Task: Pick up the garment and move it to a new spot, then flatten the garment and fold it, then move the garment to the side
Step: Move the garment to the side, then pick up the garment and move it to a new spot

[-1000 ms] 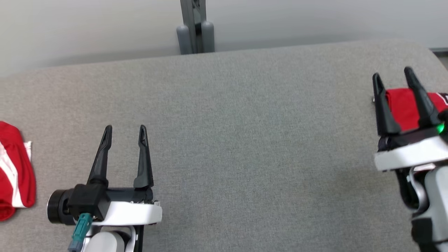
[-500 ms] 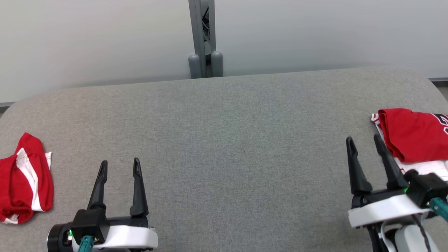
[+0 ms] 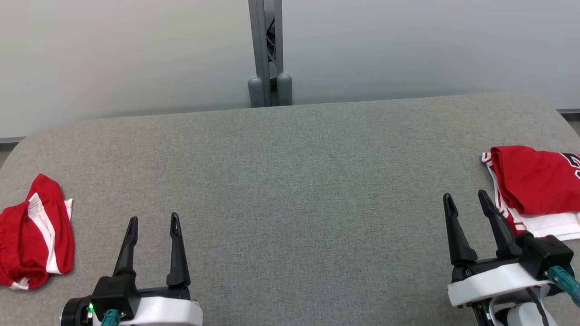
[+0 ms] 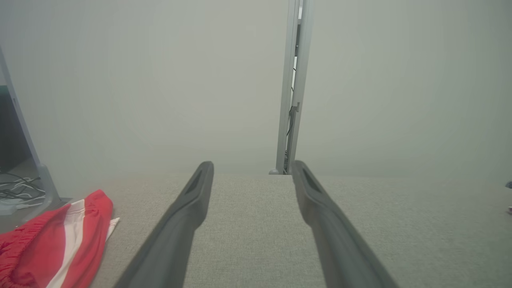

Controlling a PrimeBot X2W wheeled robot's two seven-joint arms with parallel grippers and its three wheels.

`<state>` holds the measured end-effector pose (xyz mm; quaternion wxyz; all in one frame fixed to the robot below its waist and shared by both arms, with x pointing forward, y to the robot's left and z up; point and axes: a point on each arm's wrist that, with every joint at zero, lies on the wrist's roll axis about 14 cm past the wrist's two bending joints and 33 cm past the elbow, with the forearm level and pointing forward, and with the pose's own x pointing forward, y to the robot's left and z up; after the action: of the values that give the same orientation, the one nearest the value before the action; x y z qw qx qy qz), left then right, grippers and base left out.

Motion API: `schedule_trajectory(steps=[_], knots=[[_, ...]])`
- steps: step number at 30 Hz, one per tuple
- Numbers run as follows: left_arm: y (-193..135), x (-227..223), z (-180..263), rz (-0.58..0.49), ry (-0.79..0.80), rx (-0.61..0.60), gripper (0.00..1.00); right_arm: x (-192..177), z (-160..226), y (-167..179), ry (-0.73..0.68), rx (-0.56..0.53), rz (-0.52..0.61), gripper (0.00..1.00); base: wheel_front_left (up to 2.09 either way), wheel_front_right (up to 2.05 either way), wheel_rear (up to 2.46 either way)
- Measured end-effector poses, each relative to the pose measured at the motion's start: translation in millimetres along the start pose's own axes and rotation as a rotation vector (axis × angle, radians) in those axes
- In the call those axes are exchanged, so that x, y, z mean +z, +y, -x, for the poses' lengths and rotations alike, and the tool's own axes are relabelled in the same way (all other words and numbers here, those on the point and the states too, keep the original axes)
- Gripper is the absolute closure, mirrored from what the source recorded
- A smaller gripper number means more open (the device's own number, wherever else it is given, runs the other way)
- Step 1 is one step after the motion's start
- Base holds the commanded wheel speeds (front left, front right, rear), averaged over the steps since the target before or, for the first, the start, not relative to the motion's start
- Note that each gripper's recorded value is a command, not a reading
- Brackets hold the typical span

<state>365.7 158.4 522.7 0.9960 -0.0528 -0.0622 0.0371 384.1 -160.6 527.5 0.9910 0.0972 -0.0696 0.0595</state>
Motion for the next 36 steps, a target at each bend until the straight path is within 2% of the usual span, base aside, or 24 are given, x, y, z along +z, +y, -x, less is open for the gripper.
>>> schedule_trajectory(steps=[7,15,25,36], knots=[[-2.1,-1.1,0.5,0.008,0.004,-0.011,0.00,-1.2,-0.6,-0.2,0.003,0.000,0.000,0.00,0.00,0.00,0.00],[8.0,1.0,3.5,0.006,-0.001,0.017,0.00,-11.2,-7.7,16.5,0.030,0.053,0.001,0.00,0.00,0.00,0.00],[51.4,8.6,22.0,-0.016,-0.015,0.152,0.00,-30.9,-27.5,71.6,0.075,0.226,-0.018,0.00,0.00,0.00,0.00],[113.2,20.3,71.8,-0.062,-0.031,0.354,0.00,-46.9,-34.7,161.5,0.117,0.477,-0.073,0.00,0.00,0.00,0.00]])
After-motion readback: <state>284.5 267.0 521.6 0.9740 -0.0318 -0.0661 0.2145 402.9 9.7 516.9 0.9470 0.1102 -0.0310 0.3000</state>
